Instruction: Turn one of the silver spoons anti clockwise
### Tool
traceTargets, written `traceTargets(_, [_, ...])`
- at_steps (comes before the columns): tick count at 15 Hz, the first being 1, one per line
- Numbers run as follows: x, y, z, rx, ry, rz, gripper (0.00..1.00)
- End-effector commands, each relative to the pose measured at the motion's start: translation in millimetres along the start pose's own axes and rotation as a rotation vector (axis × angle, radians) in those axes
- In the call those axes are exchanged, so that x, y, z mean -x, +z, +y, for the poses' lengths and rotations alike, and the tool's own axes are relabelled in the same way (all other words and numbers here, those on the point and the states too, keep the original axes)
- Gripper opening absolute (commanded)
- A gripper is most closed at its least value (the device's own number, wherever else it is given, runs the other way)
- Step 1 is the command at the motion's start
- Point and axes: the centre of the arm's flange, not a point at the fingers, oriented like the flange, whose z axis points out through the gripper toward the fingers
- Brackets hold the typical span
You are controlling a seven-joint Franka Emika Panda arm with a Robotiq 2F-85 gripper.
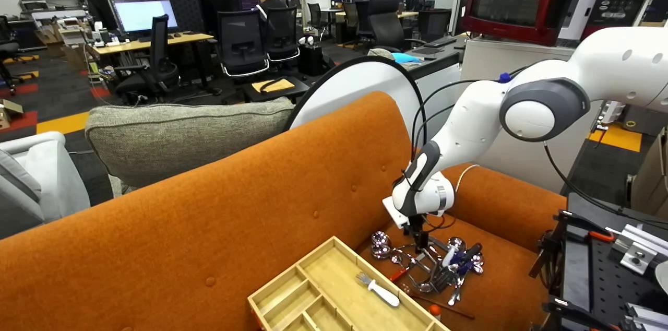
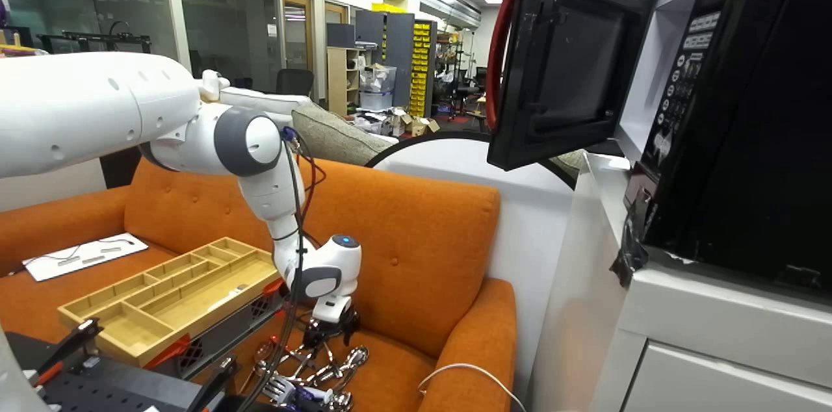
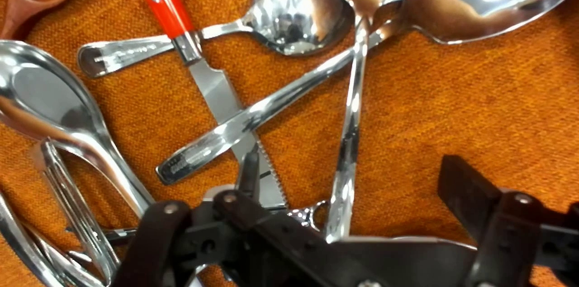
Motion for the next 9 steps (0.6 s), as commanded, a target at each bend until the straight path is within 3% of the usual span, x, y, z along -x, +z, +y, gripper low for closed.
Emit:
traceTargets(1, [19.7, 57.6, -33.0, 0.001, 0.002, 0.025, 1.0])
traceTargets(6, [28.7, 59.5, -39.0, -0.008, 0.003, 0.062, 1.0])
traceTargets(7, [28.0, 59.3, -39.5, -0.012, 0.004, 0.075, 0.8])
traceTargets(9, [26.5, 58.9, -40.5, -0.012, 0.003, 0.091, 0.66])
